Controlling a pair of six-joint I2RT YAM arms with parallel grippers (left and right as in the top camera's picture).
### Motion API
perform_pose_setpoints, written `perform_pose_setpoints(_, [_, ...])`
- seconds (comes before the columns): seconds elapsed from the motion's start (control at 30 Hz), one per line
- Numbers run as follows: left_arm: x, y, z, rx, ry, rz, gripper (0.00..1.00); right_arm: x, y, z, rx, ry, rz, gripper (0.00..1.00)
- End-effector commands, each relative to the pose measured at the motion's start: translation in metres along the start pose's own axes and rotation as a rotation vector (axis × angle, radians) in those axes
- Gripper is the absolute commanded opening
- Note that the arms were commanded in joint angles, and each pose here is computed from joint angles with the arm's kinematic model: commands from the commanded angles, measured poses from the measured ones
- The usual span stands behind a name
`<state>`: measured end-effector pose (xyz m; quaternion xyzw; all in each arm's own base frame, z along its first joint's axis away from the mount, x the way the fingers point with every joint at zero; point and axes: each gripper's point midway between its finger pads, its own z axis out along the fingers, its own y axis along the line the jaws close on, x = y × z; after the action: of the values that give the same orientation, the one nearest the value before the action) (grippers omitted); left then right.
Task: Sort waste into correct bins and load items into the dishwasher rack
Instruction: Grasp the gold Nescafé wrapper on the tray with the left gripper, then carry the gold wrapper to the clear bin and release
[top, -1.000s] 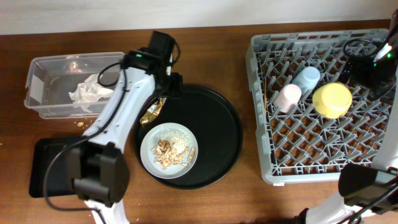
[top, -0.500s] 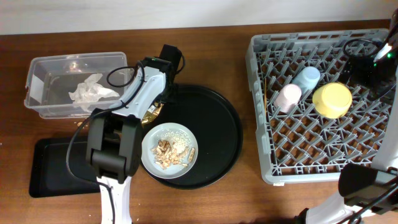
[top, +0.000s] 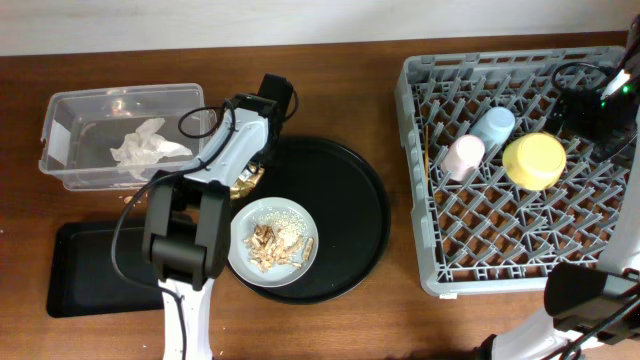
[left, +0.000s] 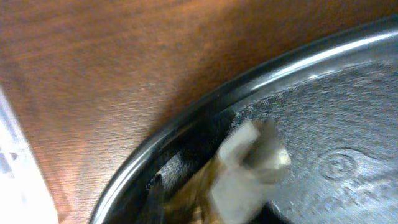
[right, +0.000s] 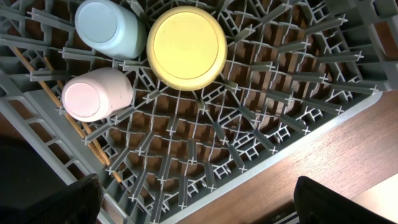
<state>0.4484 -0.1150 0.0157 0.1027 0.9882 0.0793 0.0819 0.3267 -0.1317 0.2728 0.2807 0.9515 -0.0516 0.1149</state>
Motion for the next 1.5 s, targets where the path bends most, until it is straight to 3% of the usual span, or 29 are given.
perform_pose_setpoints(0.0, [0.001,-0.001,0.005,0.009,0.013,0.009,0.20,-0.002,-0.004,0.000,0.019,-0.004,-0.005,0.98])
perform_pose_setpoints(0.17, [-0.005,0.002,-0.019,0.016,-0.013,-0.022,0.02,-0.002,-0.004,0.000,0.019,-0.004,-0.005,0.99])
perform_pose_setpoints(0.3, [-0.016,0.007,-0.053,0.023,-0.080,-0.051,0.00,-0.002,-0.004,0.000,0.019,-0.004,-0.005,0.99])
perform_pose_setpoints(0.47, [-0.046,0.039,-0.126,0.029,-0.303,-0.217,0.01,-0.002,-0.004,0.000,0.019,-0.004,-0.005,0.99])
perform_pose_setpoints(0.53, [-0.058,0.078,-0.153,-0.056,-0.413,-0.333,0.01,-0.002,-0.004,0.000,0.019,-0.004,-0.005,0.99])
perform_pose_setpoints(0.67, [-0.056,0.165,-0.179,-0.198,-0.546,-0.735,0.01,-0.002,-0.004,0.000,0.019,-0.004,-0.005,0.99])
perform_pose_setpoints(0.8, [-0.050,0.229,-0.171,-0.220,-0.590,-0.967,0.01,-0.002,-0.004,0.000,0.019,-0.004,-0.005,0.99])
perform_pose_setpoints(0.93, [-0.039,0.265,-0.160,-0.212,-0.586,-1.104,0.01,-0.002,-0.004,0.000,0.019,-0.004,-0.005,0.99])
perform_pose_setpoints(1.0, [-0.039,0.276,-0.154,-0.177,-0.594,-1.163,0.10,-0.002,-0.004,0.000,0.019,-0.004,-0.005,0.99])
perform_pose_setpoints(1.03, [-0.041,0.280,-0.152,-0.154,-0.599,-1.172,0.22,-0.002,-0.004,0.000,0.019,-0.004,-0.005,0.99])
perform_pose_setpoints(1.07, [-0.043,0.283,-0.148,-0.129,-0.598,-1.179,0.66,-0.002,-0.004,0.000,0.019,-0.004,-0.005,0.99])
perform_pose_setpoints(1.1, [-0.043,0.285,-0.144,-0.109,-0.592,-1.184,0.96,-0.002,-0.004,0.000,0.019,-0.004,-0.005,0.99])
perform_pose_setpoints(1.13, [-0.042,0.286,-0.142,-0.099,-0.585,-1.187,0.99,-0.002,-0.004,0.000,0.019,-0.005,-0.005,0.99])
perform_pose_setpoints(1.33, [-0.030,0.282,-0.145,-0.089,-0.540,-1.184,0.99,-0.002,-0.004,0.000,0.019,-0.004,-0.005,0.99])
perform_pose_setpoints(1.47, [-0.010,0.278,-0.175,-0.089,-0.528,-1.182,0.99,-0.002,-0.004,0.000,0.019,-0.004,-0.005,0.99])
